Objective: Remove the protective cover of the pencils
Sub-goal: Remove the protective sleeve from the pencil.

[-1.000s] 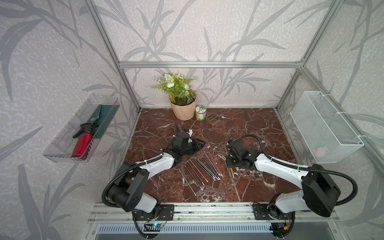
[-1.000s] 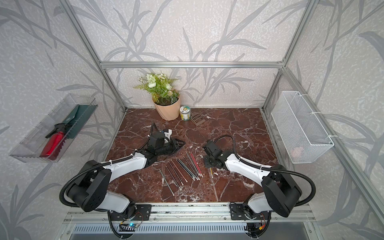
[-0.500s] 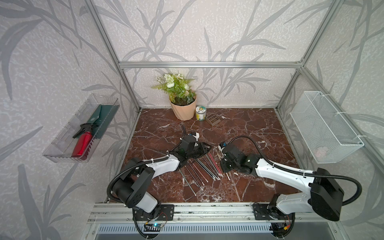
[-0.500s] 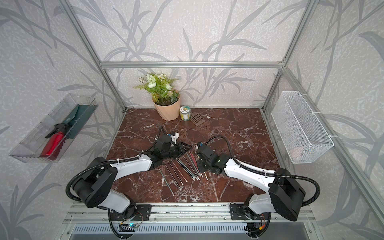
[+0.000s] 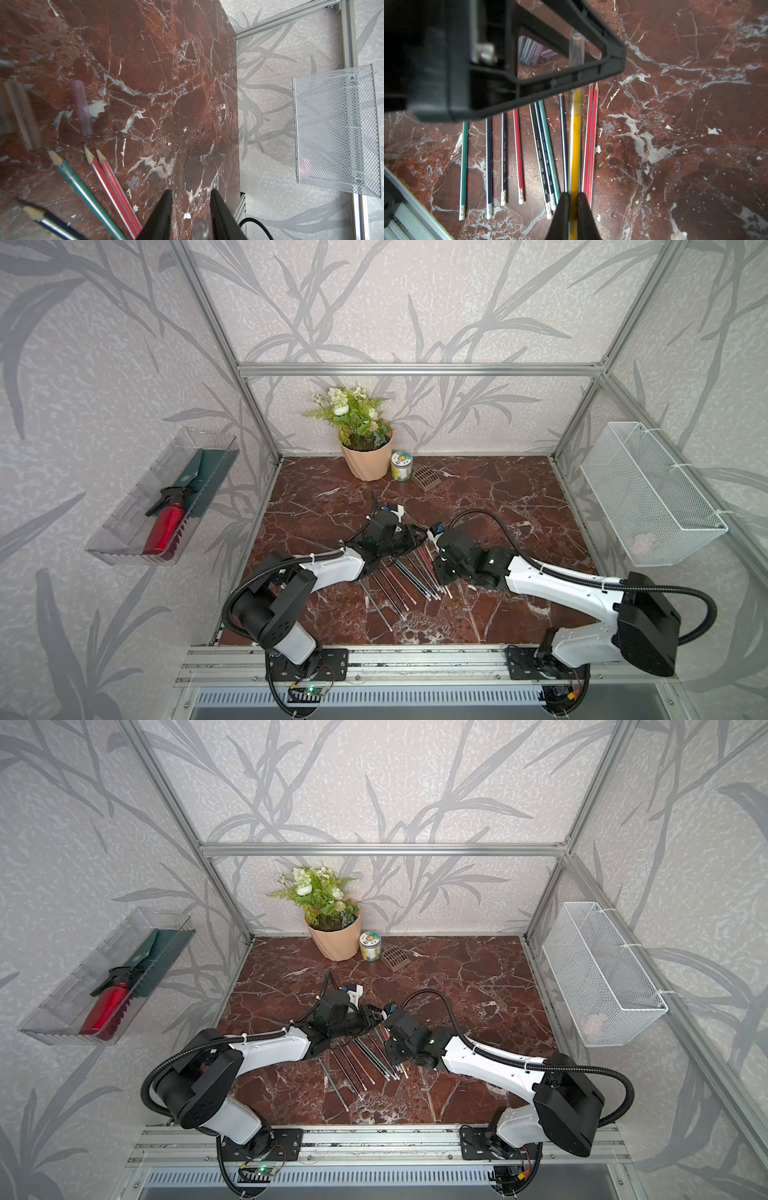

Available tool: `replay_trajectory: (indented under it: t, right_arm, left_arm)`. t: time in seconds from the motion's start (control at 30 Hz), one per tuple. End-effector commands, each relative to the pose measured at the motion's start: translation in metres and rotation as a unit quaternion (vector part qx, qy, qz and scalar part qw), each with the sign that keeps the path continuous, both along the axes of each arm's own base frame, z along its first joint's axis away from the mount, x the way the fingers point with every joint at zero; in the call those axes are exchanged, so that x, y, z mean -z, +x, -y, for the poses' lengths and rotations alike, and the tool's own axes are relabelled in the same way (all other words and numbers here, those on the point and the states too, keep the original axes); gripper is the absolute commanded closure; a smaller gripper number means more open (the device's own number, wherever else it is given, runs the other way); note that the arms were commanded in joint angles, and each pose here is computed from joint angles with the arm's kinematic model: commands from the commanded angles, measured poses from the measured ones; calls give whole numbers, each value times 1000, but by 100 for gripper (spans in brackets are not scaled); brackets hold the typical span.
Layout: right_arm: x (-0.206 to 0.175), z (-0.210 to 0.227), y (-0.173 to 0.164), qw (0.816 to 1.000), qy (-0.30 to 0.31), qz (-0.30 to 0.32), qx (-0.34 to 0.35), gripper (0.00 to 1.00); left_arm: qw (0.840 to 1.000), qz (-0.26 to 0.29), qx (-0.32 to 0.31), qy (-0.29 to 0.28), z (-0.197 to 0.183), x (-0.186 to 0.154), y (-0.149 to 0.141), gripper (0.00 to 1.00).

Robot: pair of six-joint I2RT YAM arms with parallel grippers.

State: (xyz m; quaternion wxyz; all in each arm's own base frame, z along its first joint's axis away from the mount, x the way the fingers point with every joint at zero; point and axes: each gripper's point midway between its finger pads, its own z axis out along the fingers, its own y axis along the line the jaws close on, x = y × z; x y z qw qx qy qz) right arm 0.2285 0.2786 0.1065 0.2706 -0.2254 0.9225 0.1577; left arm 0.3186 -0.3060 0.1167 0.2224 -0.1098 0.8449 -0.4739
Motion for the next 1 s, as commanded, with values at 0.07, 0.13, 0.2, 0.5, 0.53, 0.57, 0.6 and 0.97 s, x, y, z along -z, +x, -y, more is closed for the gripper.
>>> replay_trajectory:
  t: [0.07, 0.13, 0.2, 0.5, 0.53, 0.57, 0.6, 0.97]
  right_arm:
    - [-6, -3, 8, 1000, -9, 14, 9, 100]
    - [-4, -2, 9, 1000, -16, 12, 12, 100]
    - [-3, -4, 8, 1000, -13, 9, 10, 100]
    - [2, -6, 11, 1000, -13, 6, 18, 75]
    - [4, -7, 12, 1000, -15, 4, 17, 72]
    - [7, -9, 12, 1000, -17, 1, 16, 70]
    - [8, -10, 12, 1000, -18, -1, 15, 70]
    - [10, -16, 6, 1000, -11, -2, -10, 100]
  left_arm:
    - [1000, 12, -5, -12, 7, -11, 8, 83]
    - [1000, 11, -8, -11, 5, -11, 8, 85]
    - [1000, 11, -8, -12, 5, -11, 8, 89]
    - [1000, 9, -9, -14, 5, -12, 7, 98]
    - [1000, 8, -9, -14, 5, -11, 7, 98]
    - [1000, 8, -8, -14, 5, -11, 6, 99]
    - [1000, 8, -8, -14, 5, -11, 6, 100]
    - [1000, 10, -22, 1, -11, -15, 10, 100]
